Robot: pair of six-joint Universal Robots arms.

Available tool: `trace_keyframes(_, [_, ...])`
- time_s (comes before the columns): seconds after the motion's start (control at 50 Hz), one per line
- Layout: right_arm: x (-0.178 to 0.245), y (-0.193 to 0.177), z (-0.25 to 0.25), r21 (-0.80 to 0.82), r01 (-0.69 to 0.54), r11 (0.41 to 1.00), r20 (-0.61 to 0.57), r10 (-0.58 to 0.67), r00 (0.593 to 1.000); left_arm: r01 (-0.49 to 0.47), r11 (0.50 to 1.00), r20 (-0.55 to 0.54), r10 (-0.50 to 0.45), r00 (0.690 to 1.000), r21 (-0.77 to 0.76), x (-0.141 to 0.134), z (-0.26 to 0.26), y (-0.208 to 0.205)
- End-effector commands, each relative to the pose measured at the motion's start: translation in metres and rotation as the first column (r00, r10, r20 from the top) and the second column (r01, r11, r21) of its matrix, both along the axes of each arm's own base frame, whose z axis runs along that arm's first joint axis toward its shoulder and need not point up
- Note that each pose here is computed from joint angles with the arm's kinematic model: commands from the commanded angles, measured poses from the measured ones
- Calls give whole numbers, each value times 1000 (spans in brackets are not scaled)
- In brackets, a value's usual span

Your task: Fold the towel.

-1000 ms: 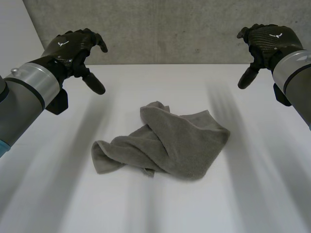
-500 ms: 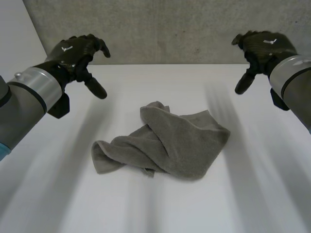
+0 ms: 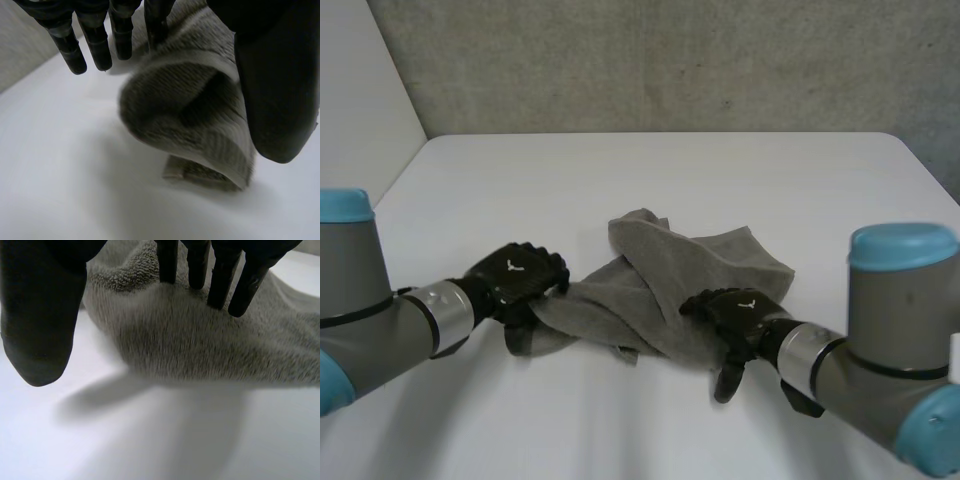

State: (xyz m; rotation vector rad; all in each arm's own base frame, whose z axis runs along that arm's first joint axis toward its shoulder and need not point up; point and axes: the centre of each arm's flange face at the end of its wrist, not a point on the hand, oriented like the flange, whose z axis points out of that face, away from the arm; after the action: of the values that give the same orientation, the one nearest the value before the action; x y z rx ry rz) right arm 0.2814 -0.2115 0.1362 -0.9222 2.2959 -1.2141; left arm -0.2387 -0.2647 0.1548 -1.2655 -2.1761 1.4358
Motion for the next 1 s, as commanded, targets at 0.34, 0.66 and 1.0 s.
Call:
trace_keyframes(0.34, [51,-95,83,-342,14,940,133,34,991,-6,999,-204,-3,979,-46,-30,34,7])
trace_keyframes(0.66, [47,-115,71,-315,77,946,-83,-108,991,-11,999,-316,24,948,41,-47,28,15])
trace_keyframes(1.0, [-11,19,86,-374,50,926,-27,-65,998,-70,998,-486,63,872,3,-61,82,-14])
